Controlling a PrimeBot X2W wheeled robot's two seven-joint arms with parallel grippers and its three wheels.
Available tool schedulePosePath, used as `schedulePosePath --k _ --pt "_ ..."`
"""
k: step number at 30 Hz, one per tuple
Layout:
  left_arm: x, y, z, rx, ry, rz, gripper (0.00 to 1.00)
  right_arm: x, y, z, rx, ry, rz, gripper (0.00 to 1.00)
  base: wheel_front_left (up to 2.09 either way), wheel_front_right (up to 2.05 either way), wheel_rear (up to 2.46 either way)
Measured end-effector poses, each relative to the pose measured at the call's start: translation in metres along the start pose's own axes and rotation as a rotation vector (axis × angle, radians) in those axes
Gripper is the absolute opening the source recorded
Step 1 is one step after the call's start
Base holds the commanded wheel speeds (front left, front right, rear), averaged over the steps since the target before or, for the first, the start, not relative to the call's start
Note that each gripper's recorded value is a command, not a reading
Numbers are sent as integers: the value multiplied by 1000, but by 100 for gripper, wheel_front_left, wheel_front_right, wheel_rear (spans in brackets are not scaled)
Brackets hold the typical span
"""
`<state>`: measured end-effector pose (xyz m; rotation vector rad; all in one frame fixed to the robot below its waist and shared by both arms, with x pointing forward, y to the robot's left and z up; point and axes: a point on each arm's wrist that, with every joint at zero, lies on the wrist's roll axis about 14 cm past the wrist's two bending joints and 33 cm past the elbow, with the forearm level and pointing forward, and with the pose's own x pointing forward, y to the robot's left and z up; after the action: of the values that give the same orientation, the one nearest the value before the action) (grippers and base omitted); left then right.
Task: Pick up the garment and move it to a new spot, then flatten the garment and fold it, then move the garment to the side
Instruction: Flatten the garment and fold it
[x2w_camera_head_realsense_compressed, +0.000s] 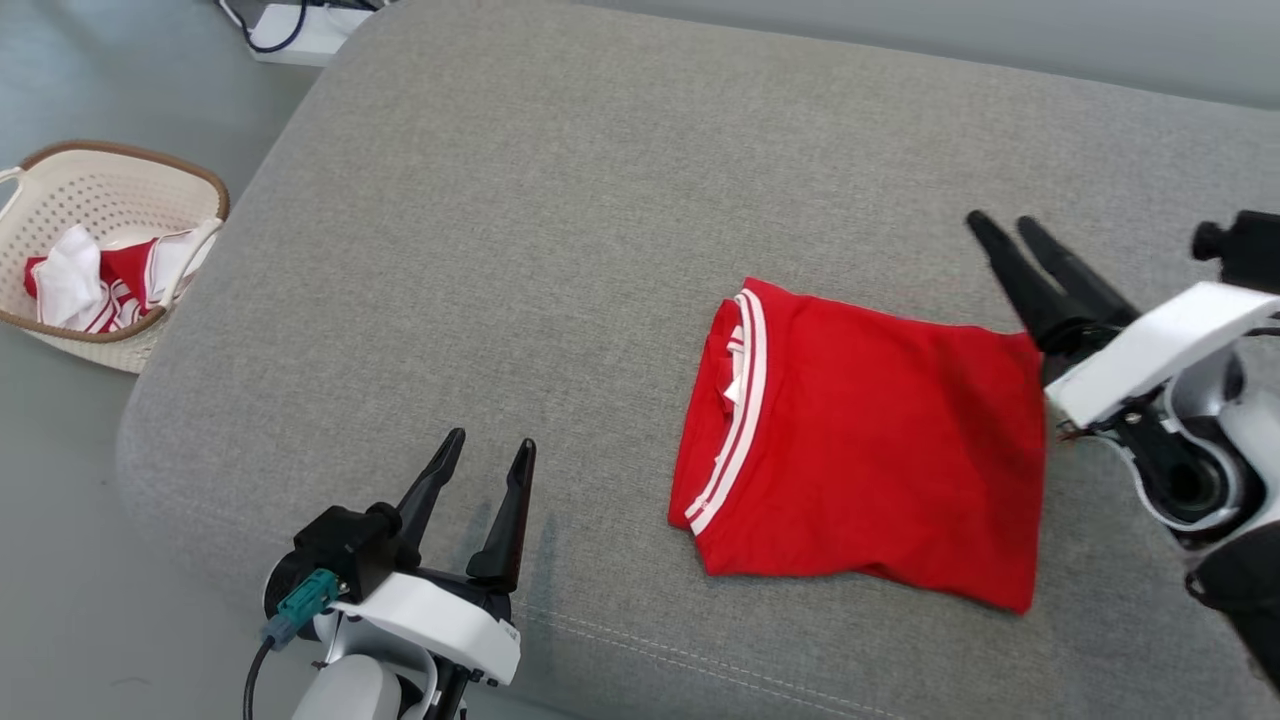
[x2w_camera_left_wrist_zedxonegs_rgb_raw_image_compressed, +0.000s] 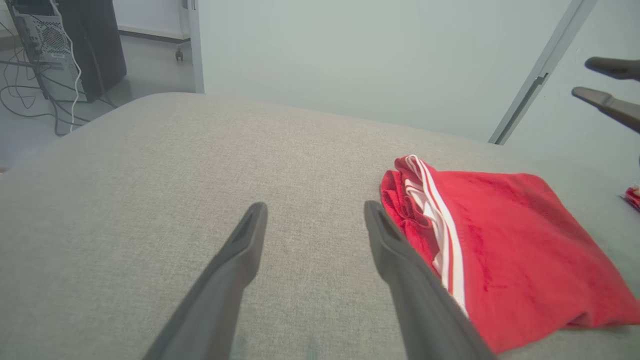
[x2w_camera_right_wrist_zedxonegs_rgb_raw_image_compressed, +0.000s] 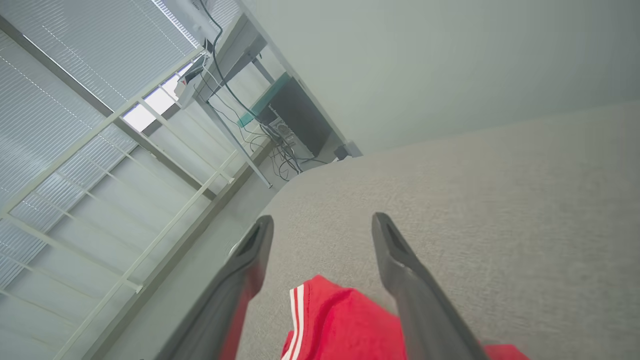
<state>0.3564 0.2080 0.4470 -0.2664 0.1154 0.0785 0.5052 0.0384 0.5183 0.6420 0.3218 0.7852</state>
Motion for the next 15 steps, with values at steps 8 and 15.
schedulePosePath --k 8,15 --pt "10 -20 3 9 -11 -67 100 -65 -67 7 19 -62 -216 100 0 0 0" --pt "13 -25 -1 9 0 -84 100 -95 -93 -56 114 46 -331 100 0 0 0"
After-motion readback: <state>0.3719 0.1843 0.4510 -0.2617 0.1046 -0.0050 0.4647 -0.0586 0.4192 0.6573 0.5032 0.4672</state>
